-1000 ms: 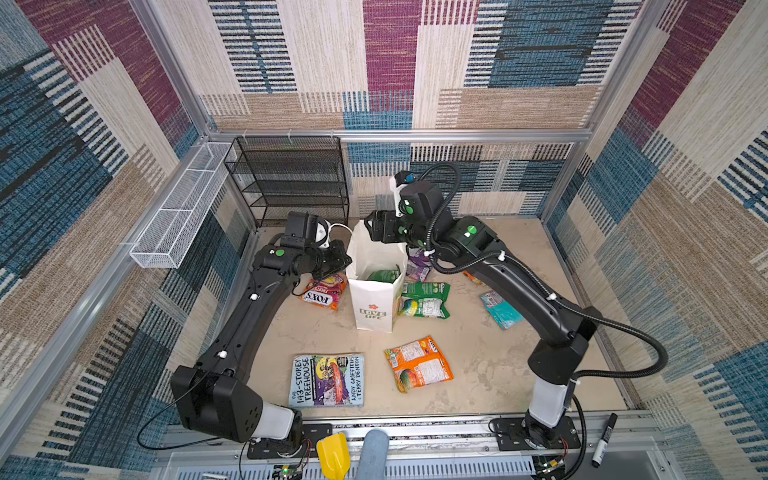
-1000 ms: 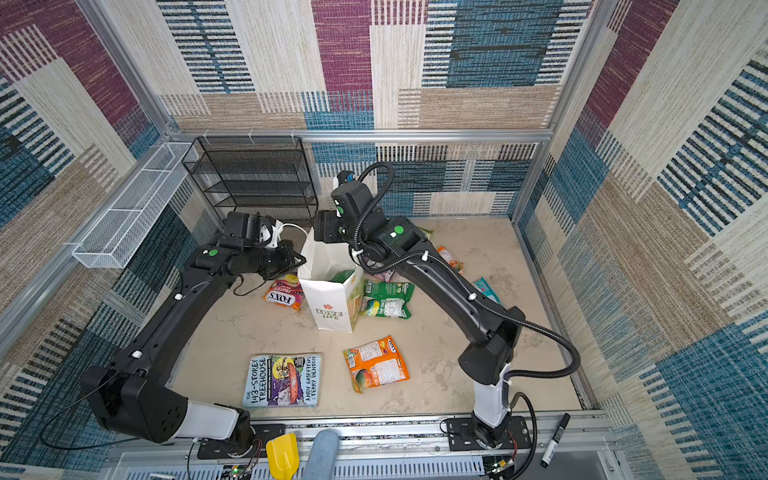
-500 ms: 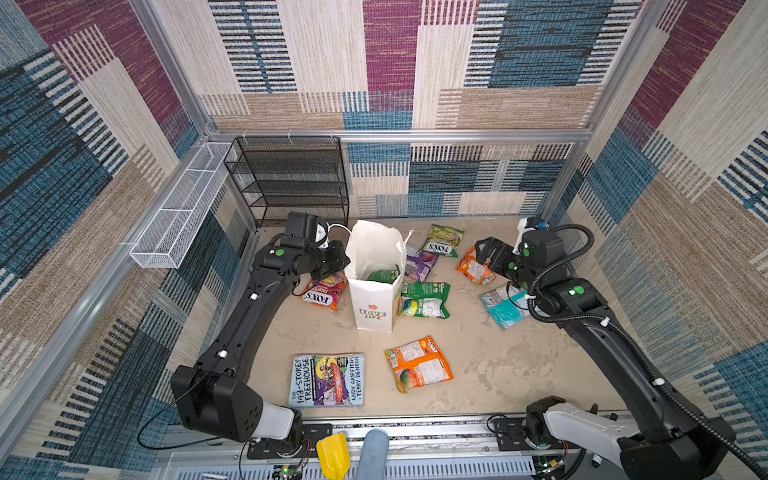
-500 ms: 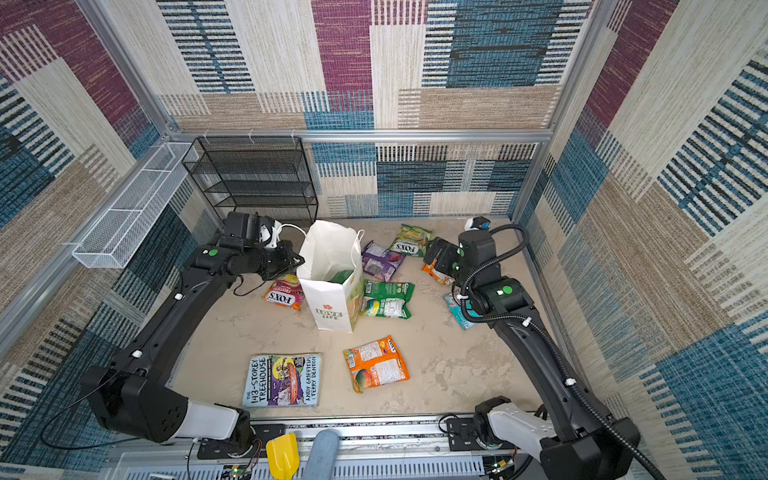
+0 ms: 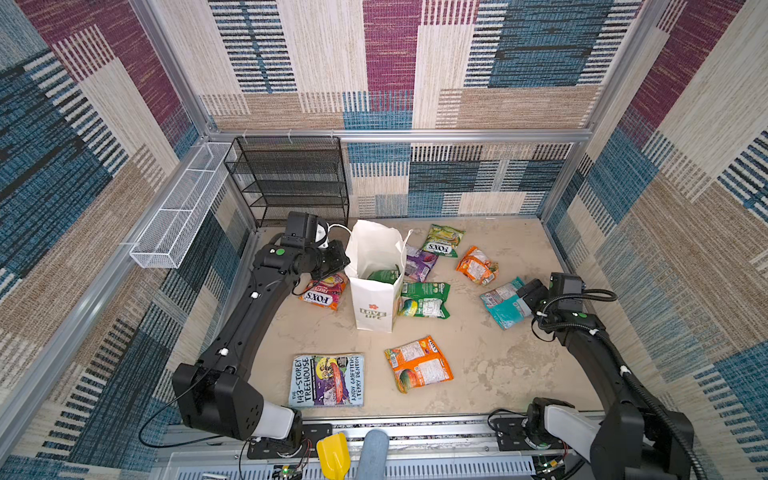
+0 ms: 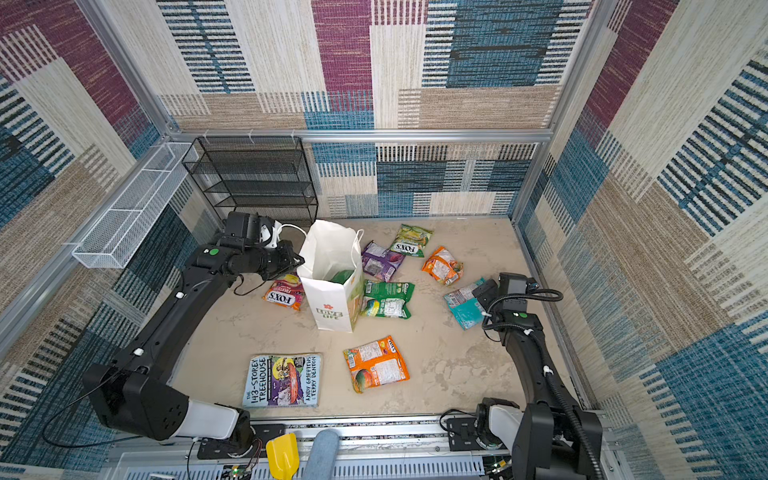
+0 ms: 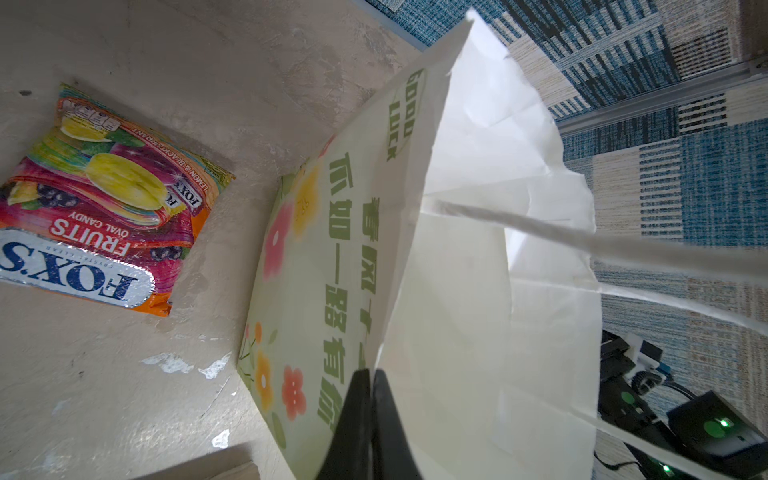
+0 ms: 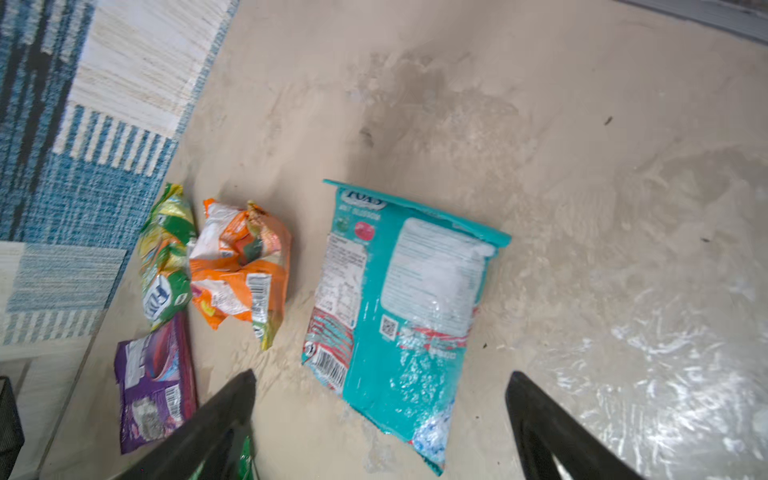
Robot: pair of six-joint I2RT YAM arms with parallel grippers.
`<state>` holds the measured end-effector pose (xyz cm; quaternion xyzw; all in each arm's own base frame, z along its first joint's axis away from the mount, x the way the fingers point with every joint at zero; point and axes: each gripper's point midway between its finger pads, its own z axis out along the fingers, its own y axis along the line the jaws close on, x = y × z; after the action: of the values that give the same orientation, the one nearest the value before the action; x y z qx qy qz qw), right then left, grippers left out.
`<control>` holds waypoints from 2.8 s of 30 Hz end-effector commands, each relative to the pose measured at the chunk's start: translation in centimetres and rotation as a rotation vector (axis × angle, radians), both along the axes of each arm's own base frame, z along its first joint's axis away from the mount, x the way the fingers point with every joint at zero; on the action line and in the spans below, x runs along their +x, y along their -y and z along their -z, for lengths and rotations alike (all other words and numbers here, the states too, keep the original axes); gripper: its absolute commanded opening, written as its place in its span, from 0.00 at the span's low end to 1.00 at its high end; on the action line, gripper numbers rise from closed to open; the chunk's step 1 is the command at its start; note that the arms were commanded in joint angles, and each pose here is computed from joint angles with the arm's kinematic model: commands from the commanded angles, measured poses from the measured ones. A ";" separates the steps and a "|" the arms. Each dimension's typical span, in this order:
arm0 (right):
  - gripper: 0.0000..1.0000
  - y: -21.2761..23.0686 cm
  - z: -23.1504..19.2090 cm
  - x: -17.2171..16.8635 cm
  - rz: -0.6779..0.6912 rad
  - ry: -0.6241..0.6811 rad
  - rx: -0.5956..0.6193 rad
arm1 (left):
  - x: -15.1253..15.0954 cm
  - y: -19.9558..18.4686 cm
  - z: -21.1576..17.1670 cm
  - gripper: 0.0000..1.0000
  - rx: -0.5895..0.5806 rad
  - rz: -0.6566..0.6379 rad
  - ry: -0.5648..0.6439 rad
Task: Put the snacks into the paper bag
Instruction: 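Move the right gripper to the teal packet and grasp it, then lift the teal packet with the right gripper and carry it over the bag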
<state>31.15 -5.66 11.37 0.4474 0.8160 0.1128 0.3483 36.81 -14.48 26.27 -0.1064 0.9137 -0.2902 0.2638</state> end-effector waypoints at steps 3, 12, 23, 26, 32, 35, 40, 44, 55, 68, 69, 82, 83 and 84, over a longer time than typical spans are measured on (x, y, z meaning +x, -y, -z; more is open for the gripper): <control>0.88 0.8 2.2 1.0 0.032 -0.009 0.020 | -0.1 -0.1 -0.1 0.00 -0.001 -0.003 -0.001; 0.78 0.5 5.0 2.0 0.002 -0.067 0.039 | 0.0 0.1 0.1 0.00 -0.010 0.004 -0.012; 0.60 -0.2 7.4 3.1 -0.033 -0.110 0.082 | 0.1 0.1 0.4 0.00 -0.007 0.003 -0.019; 0.49 -0.5 7.8 3.2 -0.050 -0.106 0.091 | 0.1 0.1 0.4 0.00 -0.009 0.003 -0.021; 0.16 -1.1 7.1 3.4 -0.093 -0.082 0.103 | 0.1 0.1 0.5 0.00 -0.007 0.002 -0.021; 0.08 -1.1 5.6 3.5 -0.101 -0.052 0.092 | 0.1 0.1 0.5 0.00 -0.009 0.004 -0.022; 0.03 -1.6 2.6 3.4 -0.122 0.038 0.088 | 0.2 0.1 0.6 0.00 -0.010 0.002 -0.028; 0.02 -2.2 -0.3 3.4 -0.160 0.108 0.084 | 0.2 0.1 0.6 0.00 -0.011 0.004 -0.027; 0.00 -7.4 -12.2 4.2 -0.405 0.376 0.162 | 0.2 0.0 0.6 0.00 -0.007 0.001 -0.025; 0.00 -22.9 -32.1 3.7 -0.733 0.708 0.129 | 0.2 0.3 -0.1 0.00 -0.020 0.015 -0.002; 0.00 -24.2 -32.9 3.7 -0.756 0.719 0.130 | 0.2 0.4 -0.2 0.00 -0.022 0.020 0.000; 0.00 -37.1 -34.2 6.6 -0.983 0.687 0.074 | 0.3 0.4 -0.1 0.00 -0.023 0.019 0.000; 0.00 -37.6 -33.3 6.9 -0.995 0.668 0.077 | 0.3 0.3 -0.1 0.00 -0.023 0.020 0.001; 0.00 -38.2 -32.5 7.2 -1.010 0.649 0.082 | 0.3 0.3 -0.1 0.00 -0.023 0.019 0.002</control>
<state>37.72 31.59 45.10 -0.0274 0.7661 0.4341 0.4731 36.97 -14.70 26.01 -0.1051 0.9134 -0.2987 0.2557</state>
